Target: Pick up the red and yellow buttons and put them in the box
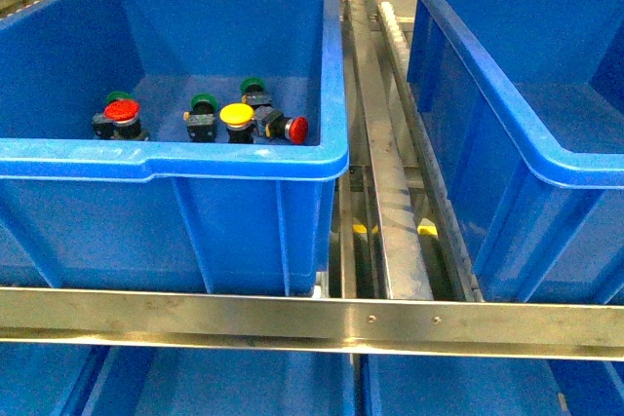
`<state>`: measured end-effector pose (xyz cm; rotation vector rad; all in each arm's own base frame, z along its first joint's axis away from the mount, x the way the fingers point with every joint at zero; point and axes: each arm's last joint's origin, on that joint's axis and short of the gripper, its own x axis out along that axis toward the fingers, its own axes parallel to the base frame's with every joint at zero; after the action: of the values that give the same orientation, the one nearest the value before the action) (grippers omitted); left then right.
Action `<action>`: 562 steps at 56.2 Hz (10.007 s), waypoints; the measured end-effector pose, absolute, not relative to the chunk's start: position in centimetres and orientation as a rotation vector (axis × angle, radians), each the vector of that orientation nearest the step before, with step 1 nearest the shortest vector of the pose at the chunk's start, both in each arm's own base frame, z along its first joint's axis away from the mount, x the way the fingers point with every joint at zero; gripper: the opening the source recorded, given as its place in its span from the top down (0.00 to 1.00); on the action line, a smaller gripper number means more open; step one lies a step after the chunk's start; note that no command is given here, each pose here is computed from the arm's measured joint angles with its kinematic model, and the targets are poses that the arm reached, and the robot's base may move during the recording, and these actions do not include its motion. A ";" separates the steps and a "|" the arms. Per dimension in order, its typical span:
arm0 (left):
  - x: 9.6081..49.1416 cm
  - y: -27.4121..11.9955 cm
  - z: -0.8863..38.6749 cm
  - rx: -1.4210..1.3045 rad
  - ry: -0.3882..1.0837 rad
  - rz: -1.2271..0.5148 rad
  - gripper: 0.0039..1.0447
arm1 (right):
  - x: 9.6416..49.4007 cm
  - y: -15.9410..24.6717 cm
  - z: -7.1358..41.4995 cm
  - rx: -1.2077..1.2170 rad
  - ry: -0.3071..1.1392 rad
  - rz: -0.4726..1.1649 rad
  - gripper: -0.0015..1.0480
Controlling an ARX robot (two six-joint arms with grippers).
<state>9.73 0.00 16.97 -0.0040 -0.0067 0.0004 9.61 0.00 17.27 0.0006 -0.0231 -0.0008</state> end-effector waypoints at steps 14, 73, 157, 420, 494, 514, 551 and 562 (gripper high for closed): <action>9.7 0.0 17.0 -0.004 -0.007 0.000 0.07 | 9.6 0.0 17.3 0.001 -0.023 -0.001 0.06; 9.8 0.0 16.8 -0.042 0.071 0.049 0.07 | 9.6 0.0 17.3 0.001 -0.023 -0.001 0.06; 46.1 -15.9 26.0 -0.025 0.436 -0.048 0.07 | 9.6 0.0 17.3 0.001 -0.023 0.000 0.06; 34.1 -18.6 27.8 -1.096 0.349 -1.248 0.69 | 16.7 -4.3 23.2 1.514 -0.485 -0.150 0.06; 34.0 -20.3 26.6 -1.099 0.363 -1.270 0.69 | 24.9 10.6 25.9 1.525 -0.178 0.386 0.06; 34.1 -22.2 25.6 -1.105 0.404 -1.293 0.69 | 24.9 10.9 25.8 1.509 -0.170 0.369 0.06; 34.6 -24.3 24.1 -1.113 0.452 -1.281 0.69 | 24.7 10.4 25.7 1.461 -0.142 0.316 0.49; 34.8 -24.9 24.2 -1.123 0.465 -1.277 0.69 | 24.7 9.7 25.2 1.429 -0.142 0.284 0.72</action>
<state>34.84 -24.88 24.21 -1.1227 0.4654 -1.2768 24.75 9.71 25.20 1.4291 -0.1418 0.2837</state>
